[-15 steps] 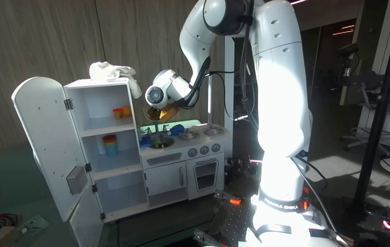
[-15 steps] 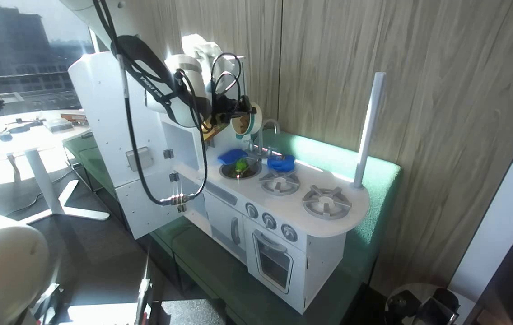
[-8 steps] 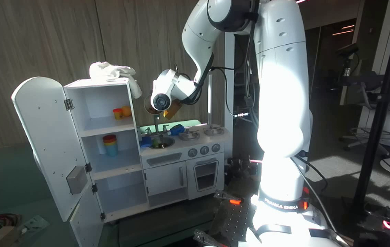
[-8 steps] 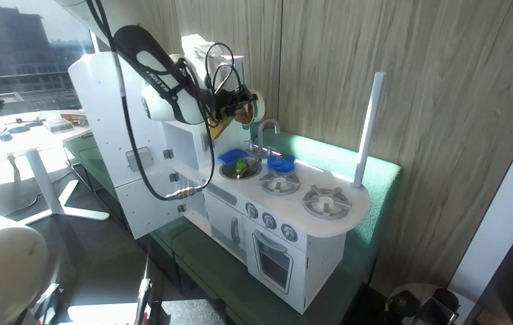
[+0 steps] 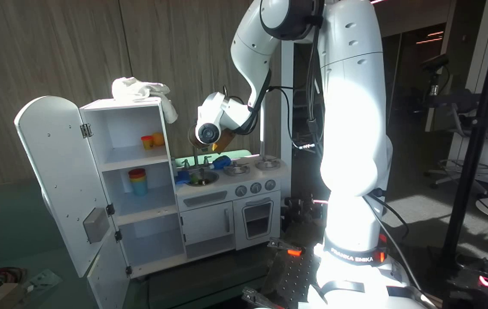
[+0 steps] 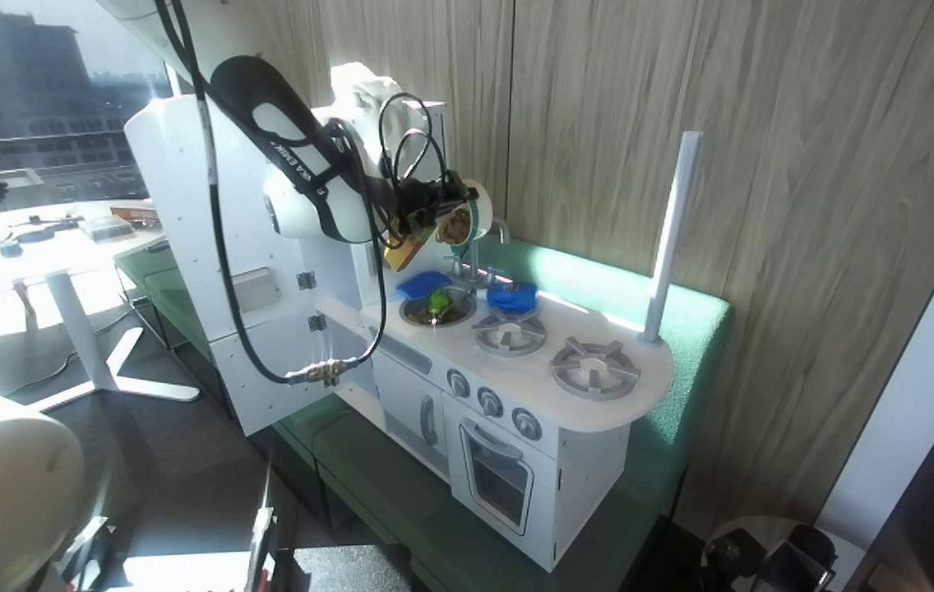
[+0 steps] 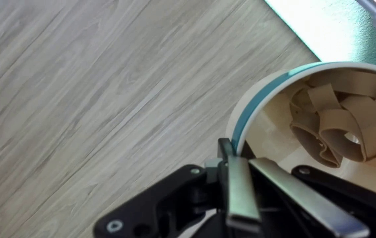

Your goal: Pick the spoon from the white bowl and place it in the sink, pick the white bowl and pour some of the substance it contains into the sink

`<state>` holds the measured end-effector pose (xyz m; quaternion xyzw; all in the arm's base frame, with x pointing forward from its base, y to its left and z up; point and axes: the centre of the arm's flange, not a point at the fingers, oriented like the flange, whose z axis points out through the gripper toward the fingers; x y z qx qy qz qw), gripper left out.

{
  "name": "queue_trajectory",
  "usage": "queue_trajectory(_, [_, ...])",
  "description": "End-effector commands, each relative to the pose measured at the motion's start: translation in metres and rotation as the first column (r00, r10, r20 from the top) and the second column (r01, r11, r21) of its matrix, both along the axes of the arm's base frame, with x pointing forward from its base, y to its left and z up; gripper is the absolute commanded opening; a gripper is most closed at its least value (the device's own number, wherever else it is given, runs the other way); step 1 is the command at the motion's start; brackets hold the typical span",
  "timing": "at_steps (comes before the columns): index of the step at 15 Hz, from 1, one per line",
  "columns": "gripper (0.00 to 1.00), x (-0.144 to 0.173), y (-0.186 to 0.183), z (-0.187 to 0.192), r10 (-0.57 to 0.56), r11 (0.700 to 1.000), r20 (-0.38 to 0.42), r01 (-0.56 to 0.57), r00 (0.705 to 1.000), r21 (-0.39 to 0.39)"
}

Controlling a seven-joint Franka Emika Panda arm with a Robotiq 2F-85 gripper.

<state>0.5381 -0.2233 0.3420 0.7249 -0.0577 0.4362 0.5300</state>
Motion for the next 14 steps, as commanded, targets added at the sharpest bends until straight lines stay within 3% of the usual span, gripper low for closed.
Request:
queue_trajectory(1, [0.01, -0.001, -0.003, -0.006, 0.006, 1.0, -0.054, -0.008, 0.998, -0.027])
queue_trajectory(4, [0.01, 0.003, 0.008, 0.005, 0.043, 0.993, -0.033, -0.046, 0.999, -0.113])
queue_trajectory(9, [0.01, 0.014, 0.017, 0.021, 0.132, 0.942, 0.003, -0.125, 0.991, -0.31])
queue_trajectory(14, [0.01, 0.018, 0.019, 0.01, 0.108, 0.959, -0.023, -0.11, 0.994, -0.261])
